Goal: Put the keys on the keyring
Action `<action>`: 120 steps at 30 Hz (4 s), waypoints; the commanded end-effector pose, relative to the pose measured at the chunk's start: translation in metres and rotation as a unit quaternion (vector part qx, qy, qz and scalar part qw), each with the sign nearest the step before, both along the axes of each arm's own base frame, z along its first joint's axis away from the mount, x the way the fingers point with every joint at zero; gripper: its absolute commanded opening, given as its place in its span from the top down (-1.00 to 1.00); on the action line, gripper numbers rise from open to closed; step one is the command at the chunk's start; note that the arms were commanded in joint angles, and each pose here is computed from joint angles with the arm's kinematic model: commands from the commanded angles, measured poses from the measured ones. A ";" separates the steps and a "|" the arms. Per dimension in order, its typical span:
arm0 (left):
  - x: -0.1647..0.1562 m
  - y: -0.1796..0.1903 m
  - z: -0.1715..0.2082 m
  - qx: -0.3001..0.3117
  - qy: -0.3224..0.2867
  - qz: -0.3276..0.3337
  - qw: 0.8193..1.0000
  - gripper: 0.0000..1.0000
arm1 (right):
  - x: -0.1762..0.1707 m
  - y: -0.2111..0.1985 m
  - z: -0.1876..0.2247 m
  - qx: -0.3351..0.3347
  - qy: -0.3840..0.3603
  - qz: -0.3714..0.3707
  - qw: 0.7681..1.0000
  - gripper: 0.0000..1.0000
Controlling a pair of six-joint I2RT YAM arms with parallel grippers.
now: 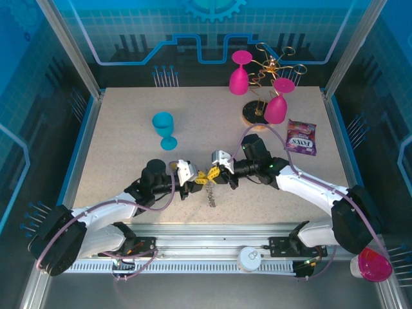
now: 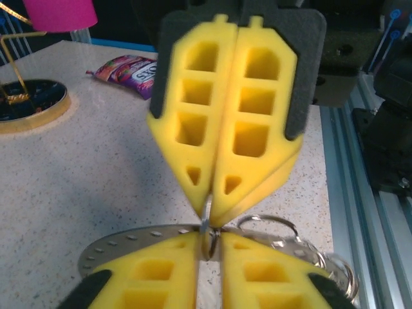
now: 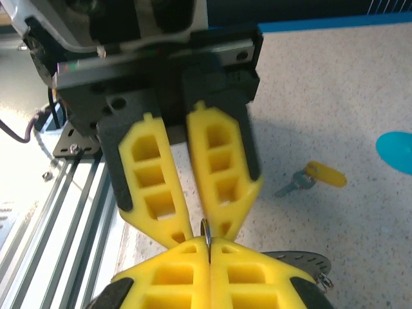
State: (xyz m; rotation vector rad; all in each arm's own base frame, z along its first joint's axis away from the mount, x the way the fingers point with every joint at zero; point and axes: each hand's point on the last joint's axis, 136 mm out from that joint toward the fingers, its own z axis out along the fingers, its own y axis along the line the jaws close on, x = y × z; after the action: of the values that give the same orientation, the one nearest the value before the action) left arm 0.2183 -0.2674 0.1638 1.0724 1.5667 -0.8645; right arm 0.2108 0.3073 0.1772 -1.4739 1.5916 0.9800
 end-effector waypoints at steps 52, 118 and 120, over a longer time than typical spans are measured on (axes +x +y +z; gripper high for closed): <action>-0.001 -0.001 0.022 -0.054 -0.026 -0.006 0.998 0.79 | 0.000 0.005 0.008 0.016 -0.001 -0.009 1.000 1.00; -0.012 -0.009 0.033 -0.074 -0.024 -0.049 0.996 1.00 | 0.003 0.004 0.011 0.041 0.014 -0.016 0.999 0.87; -0.011 -0.009 0.034 -0.076 -0.023 -0.046 0.996 1.00 | 0.003 0.004 0.012 0.042 0.013 -0.014 0.999 1.00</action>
State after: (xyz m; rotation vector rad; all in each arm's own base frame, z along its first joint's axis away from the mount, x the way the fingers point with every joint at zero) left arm 0.2154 -0.2701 0.1752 1.0360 1.5179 -0.9571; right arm 0.2122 0.3075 0.1833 -1.3816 1.6183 1.0259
